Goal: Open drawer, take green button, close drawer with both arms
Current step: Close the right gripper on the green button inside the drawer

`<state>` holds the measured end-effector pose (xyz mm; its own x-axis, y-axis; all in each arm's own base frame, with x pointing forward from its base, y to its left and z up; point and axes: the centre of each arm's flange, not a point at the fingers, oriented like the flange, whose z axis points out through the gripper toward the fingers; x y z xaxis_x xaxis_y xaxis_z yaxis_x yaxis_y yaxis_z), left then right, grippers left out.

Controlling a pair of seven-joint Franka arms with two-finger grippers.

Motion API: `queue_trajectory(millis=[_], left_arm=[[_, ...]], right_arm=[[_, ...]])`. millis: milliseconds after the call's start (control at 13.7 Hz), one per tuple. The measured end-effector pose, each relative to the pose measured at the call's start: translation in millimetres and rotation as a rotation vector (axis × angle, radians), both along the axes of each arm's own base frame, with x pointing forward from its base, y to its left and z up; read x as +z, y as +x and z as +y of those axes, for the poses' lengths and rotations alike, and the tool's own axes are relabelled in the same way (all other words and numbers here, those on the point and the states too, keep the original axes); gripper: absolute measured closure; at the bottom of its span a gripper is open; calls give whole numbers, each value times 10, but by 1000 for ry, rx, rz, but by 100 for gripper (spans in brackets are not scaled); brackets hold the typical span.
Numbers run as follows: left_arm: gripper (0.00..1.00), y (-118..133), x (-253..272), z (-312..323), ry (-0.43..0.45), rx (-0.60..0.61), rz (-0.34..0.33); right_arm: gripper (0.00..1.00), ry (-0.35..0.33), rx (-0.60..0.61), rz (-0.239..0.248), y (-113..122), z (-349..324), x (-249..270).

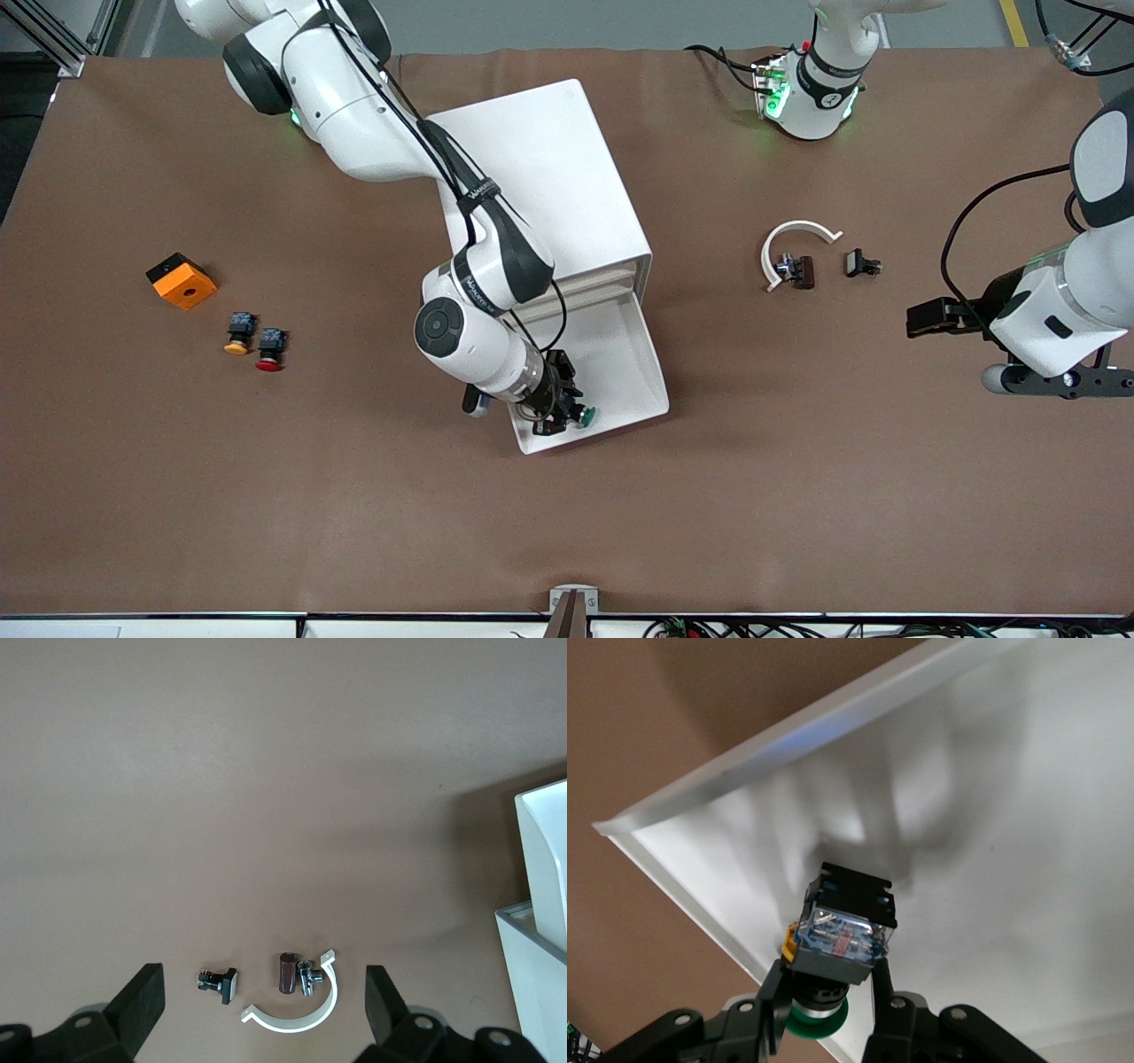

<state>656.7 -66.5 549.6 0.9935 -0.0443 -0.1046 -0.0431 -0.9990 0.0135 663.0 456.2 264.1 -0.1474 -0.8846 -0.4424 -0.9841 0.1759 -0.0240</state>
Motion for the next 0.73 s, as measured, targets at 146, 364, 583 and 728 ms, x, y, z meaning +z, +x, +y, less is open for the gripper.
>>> queue_trajectory(millis=[146, 364, 583, 728], left_arm=[[0, -1, -4, -1, 0, 0, 1], [0, -6, -8, -24, 0, -3, 4], [0, -15, -13, -39, 0, -5, 10], [0, -15, -12, -39, 0, -5, 10]], right_arm=[[57, 0, 0, 0, -1, 1, 0], [63, 0, 1, 0, -2, 4, 1], [74, 3, -1, -5, 2, 7, 11], [74, 4, -1, 2, 6, 2, 25]])
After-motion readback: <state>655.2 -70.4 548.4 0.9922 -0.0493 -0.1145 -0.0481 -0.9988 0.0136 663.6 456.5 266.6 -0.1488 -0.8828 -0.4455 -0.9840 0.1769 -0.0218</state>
